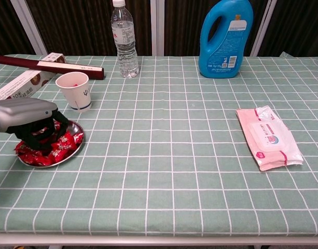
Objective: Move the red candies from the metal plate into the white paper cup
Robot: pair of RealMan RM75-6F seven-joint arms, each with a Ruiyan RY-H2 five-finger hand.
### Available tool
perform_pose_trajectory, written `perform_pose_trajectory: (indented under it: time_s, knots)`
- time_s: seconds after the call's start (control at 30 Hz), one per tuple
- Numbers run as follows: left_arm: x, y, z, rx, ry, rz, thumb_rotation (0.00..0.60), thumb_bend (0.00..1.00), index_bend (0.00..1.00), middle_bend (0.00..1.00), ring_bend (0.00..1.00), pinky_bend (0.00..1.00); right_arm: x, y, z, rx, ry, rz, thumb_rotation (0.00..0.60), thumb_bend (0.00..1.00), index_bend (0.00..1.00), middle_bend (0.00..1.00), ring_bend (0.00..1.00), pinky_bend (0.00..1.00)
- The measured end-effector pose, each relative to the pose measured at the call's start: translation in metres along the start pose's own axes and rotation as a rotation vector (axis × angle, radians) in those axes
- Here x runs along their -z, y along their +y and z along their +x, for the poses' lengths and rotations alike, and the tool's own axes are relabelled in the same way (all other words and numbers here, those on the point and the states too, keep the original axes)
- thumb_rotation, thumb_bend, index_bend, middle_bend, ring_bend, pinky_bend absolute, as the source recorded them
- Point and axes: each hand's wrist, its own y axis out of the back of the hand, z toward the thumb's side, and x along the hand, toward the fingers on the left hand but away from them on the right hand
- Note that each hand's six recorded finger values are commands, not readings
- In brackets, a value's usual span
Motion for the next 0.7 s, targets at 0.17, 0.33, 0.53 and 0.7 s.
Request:
perform_pose_trajectory:
  time_s: [0.17, 0.33, 0.53, 0.7]
  knots:
    - [0.007, 0.013, -0.001, -0.041, 0.013, -0.03, 0.6, 0.45, 0.63, 0.92, 0.93, 1.0, 0.0, 0.0, 0.0, 0.001, 0.001, -0.001, 0.6, 0.09, 0.02, 0.21, 0.04, 0.41]
    - [0.018, 0.044, -0.006, -0.119, 0.03, -0.07, 0.6, 0.45, 0.63, 0.92, 0.93, 1.0, 0.0, 0.0, 0.0, 0.0, 0.003, -0.001, 0.6, 0.09, 0.02, 0.21, 0.04, 0.41]
    - [0.022, 0.088, 0.0, -0.211, 0.034, -0.108, 0.6, 0.45, 0.63, 0.92, 0.93, 1.0, 0.001, 0.0, 0.001, 0.001, 0.0, -0.002, 0.6, 0.08, 0.02, 0.21, 0.04, 0.41]
    - [0.019, 0.11, 0.016, -0.233, 0.034, -0.108, 0.6, 0.45, 0.63, 0.92, 0.93, 1.0, 0.003, 0.001, 0.002, 0.003, -0.006, -0.004, 0.6, 0.08, 0.02, 0.21, 0.04, 0.41]
